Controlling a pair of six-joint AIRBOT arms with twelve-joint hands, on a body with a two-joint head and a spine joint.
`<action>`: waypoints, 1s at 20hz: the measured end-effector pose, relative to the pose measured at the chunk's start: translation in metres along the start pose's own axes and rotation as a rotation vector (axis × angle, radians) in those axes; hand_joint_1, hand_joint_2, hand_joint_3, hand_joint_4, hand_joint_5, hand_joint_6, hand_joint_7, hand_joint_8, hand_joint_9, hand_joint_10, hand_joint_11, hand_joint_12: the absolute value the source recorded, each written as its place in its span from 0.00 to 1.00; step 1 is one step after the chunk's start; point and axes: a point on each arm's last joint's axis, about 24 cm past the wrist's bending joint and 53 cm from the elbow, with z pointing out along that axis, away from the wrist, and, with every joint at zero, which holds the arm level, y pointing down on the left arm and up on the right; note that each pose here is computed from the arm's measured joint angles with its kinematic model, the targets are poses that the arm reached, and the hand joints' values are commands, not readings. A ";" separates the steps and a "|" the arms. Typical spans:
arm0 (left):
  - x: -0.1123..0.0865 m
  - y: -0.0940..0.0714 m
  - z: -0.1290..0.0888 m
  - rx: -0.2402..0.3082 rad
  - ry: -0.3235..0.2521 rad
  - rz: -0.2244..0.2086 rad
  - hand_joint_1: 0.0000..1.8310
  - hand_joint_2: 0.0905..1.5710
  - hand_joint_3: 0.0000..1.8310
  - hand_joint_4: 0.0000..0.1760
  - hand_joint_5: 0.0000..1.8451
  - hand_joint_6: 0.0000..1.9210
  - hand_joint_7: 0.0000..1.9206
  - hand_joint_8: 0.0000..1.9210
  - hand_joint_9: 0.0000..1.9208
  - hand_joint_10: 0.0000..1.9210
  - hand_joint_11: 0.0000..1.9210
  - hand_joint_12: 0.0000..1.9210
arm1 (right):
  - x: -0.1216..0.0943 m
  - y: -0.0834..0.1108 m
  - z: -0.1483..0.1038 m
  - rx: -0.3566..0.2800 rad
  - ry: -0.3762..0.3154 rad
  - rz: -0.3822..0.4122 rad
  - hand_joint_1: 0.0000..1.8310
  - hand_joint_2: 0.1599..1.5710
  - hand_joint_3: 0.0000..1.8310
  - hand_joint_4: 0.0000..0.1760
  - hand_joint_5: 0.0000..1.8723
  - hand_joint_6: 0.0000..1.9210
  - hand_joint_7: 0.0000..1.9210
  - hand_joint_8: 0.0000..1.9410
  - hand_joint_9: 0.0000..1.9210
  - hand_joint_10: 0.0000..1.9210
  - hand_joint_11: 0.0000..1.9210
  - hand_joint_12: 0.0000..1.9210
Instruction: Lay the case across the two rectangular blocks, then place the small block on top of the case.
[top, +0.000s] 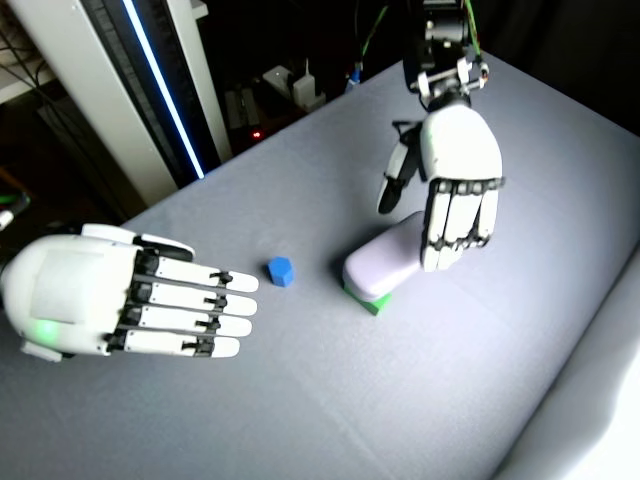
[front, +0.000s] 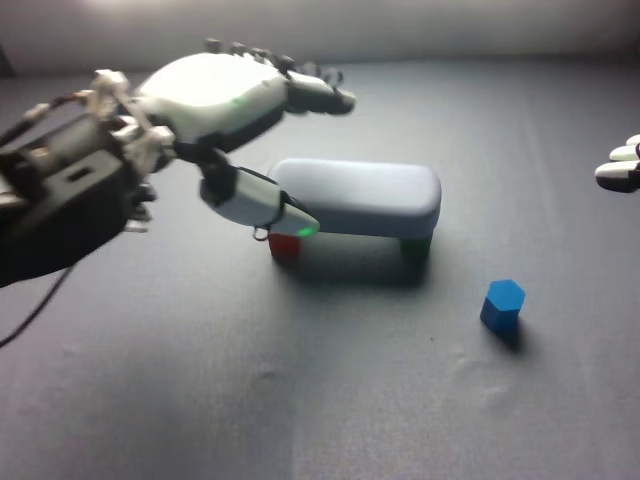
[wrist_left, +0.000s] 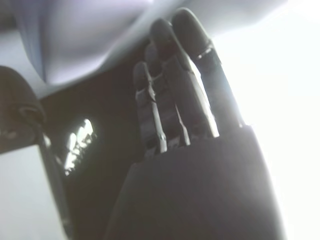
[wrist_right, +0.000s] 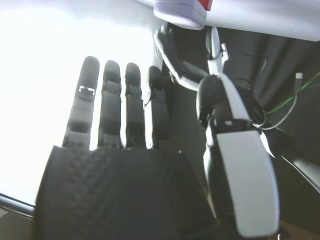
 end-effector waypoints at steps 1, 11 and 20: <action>-0.008 -0.004 -0.010 0.018 -0.031 -0.013 0.51 0.52 0.00 0.21 0.23 0.00 0.22 0.00 0.22 0.00 0.04 0.52 | 0.001 0.003 0.001 -0.009 0.004 -0.003 0.37 0.80 0.00 0.00 0.22 0.00 0.17 0.00 0.15 0.00 0.00 0.40; -0.052 -0.016 -0.117 0.097 -0.250 -0.064 0.46 0.57 0.00 0.00 0.20 0.00 0.17 0.00 0.14 0.01 0.00 0.41 | 0.037 0.024 0.048 -0.093 0.154 -0.053 0.38 0.69 0.00 0.23 0.22 0.00 0.18 0.00 0.20 0.00 0.00 0.56; -0.064 -0.015 -0.135 0.108 -0.337 -0.102 0.49 0.55 0.00 0.00 0.21 0.00 0.19 0.00 0.17 0.00 0.00 0.45 | 0.077 0.018 0.080 -0.069 0.305 -0.136 0.42 0.68 0.00 0.05 0.22 0.00 0.20 0.00 0.27 0.01 0.09 0.62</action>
